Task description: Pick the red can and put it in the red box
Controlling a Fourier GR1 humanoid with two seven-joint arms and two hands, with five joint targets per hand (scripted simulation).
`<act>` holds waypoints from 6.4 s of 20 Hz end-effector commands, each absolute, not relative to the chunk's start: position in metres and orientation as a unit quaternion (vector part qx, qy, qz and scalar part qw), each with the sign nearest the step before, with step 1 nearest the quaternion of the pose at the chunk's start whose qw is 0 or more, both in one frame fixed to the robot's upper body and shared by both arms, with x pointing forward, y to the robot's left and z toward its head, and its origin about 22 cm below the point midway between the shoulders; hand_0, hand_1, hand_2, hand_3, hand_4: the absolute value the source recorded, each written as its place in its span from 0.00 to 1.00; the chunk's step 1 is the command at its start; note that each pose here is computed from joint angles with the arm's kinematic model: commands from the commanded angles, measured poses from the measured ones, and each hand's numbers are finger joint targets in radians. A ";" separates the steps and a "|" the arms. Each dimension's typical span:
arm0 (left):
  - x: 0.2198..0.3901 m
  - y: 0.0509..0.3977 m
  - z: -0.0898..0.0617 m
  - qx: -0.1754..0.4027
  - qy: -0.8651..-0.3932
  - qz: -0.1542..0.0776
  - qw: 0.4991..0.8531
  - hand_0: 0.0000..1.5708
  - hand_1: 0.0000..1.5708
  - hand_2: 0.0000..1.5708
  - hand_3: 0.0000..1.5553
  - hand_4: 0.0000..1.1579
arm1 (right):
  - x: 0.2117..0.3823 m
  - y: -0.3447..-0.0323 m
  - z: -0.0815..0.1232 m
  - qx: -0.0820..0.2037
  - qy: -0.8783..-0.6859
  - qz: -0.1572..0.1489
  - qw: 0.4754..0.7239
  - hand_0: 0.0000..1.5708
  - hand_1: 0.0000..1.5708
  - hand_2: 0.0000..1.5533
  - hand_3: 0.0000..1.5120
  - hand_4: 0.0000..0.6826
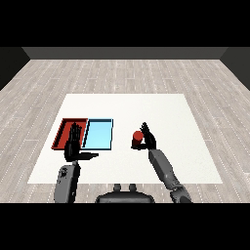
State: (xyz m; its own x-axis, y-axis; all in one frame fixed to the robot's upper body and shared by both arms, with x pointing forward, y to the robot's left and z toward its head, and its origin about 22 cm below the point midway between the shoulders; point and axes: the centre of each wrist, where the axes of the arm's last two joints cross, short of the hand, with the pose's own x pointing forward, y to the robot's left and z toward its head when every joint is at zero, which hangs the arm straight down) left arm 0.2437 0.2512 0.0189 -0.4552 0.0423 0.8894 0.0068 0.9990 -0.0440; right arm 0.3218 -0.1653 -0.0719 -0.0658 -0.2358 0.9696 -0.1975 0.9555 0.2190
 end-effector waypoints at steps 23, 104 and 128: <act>0.241 0.242 0.025 -0.006 -0.854 0.017 0.520 0.00 0.00 0.00 0.00 0.00 | 0.340 -0.125 -0.077 0.041 -0.707 -0.008 0.706 0.94 0.94 0.95 0.95 0.83; 0.277 0.086 0.010 -0.164 -0.763 -0.044 0.624 0.00 0.00 0.00 0.00 0.00 | 0.289 -0.046 0.053 0.101 -0.816 0.029 0.568 0.95 0.95 0.93 0.91 0.90; 0.282 0.072 -0.004 0.008 -0.765 0.026 0.643 1.00 1.00 0.97 0.91 0.81 | 0.279 -0.030 0.027 0.117 -0.808 0.032 0.577 0.91 0.91 0.93 0.91 0.91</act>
State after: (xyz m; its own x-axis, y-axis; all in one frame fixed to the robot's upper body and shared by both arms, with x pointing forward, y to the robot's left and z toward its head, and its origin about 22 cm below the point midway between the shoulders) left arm 0.2790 0.0842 -0.0176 -0.1429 0.0004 0.9897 -0.0140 0.9999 -0.0024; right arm 0.2844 -0.0314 0.0424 -0.3323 -0.1389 0.9329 -0.2224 0.9727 0.0656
